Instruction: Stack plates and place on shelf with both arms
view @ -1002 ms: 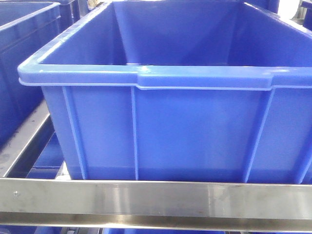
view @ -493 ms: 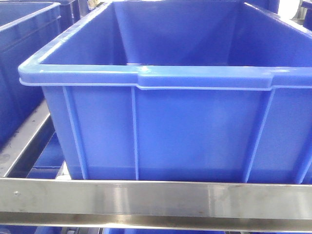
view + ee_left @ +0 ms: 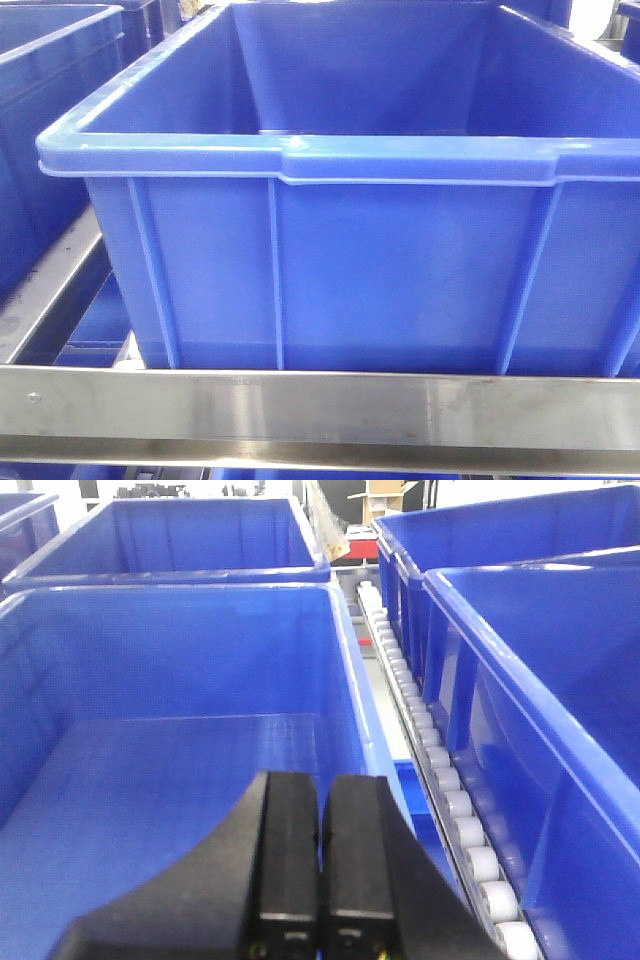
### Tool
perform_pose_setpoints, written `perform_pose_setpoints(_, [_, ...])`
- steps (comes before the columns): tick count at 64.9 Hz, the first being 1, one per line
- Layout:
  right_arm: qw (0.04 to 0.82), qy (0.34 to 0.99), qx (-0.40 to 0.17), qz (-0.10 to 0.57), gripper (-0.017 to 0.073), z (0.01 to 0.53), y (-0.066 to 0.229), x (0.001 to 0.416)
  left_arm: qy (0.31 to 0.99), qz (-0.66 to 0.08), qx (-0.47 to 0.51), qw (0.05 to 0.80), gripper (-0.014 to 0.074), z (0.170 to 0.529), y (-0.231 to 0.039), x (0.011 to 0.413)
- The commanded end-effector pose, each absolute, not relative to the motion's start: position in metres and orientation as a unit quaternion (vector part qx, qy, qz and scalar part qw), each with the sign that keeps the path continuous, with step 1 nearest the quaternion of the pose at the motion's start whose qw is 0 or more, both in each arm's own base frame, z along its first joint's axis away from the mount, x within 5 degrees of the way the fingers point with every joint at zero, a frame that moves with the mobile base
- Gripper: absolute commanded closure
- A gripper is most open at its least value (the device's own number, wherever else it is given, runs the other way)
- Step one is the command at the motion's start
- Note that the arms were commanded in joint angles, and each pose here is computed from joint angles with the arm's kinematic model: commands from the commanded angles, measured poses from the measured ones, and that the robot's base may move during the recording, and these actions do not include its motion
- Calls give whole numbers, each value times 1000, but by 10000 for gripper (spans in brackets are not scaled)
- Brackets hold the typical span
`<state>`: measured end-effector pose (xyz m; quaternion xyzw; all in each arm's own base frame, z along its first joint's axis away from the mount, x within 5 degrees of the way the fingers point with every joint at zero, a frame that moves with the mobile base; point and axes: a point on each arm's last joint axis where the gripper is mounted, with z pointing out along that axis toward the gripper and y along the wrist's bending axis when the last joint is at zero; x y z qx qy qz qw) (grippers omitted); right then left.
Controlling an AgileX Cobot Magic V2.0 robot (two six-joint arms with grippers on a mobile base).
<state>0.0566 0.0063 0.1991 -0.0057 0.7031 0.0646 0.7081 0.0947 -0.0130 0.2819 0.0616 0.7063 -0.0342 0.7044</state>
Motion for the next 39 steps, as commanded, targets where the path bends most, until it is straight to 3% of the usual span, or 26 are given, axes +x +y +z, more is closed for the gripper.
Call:
perform_pose_setpoints(1, [714, 698, 1, 63, 510, 199, 6, 55, 671, -28, 51, 739, 511, 298, -11, 95])
perform_pose_setpoints(39, [739, 673, -14, 25, 510, 205, 3, 55, 672, -28, 51, 738, 511, 298, -11, 95])
